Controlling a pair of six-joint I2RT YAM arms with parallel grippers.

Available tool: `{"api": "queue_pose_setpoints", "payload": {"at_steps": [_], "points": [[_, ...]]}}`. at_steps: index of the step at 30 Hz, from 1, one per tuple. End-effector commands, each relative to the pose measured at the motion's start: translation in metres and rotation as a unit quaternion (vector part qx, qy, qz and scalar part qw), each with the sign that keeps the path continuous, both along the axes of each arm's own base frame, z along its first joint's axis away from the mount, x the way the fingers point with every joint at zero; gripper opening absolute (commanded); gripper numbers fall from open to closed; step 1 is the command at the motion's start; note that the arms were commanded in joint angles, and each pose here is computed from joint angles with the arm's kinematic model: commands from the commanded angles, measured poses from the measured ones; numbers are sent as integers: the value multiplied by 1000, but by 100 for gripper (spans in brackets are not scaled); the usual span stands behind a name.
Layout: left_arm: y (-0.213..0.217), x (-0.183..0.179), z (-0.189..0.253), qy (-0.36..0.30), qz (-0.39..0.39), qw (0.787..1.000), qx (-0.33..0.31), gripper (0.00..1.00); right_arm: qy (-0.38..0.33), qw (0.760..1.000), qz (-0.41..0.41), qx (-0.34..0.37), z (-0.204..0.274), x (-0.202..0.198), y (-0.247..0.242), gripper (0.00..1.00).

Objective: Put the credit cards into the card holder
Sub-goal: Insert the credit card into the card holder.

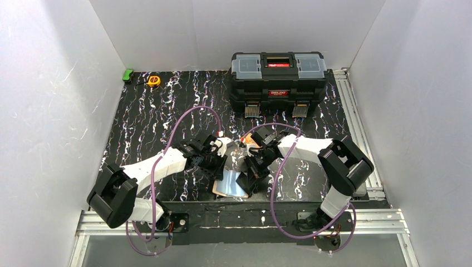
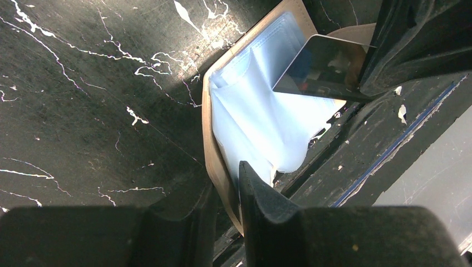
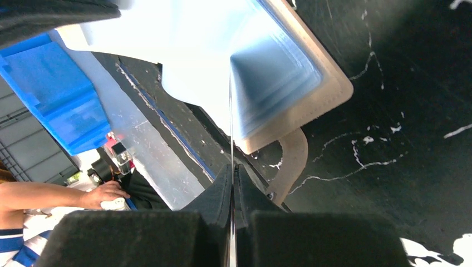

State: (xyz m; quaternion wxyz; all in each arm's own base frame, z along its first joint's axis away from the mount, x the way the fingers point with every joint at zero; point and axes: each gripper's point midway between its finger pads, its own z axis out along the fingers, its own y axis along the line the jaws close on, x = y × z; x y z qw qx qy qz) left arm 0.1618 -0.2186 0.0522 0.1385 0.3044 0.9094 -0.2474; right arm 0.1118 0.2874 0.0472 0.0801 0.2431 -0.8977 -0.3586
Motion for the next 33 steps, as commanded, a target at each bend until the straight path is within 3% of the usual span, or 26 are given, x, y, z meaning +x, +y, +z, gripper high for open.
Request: {"api": "queue_pose_setpoints", "payload": {"at_steps": [1,12,22,33], "points": [[0,0,5,0,-1,1000,-5,20,-14,999,15,47,17,10,20,1],[0,-1,5,1,1,1000,-6,22,-1,997,25,66,14,15,34,1],[2,-3,4,0,1,1000,-6,22,-27,999,-5,-39,-5,13,-2,1],[3,-3,5,-2,3,1000,-6,22,-4,999,10,-32,-7,6,-1,1]]}}
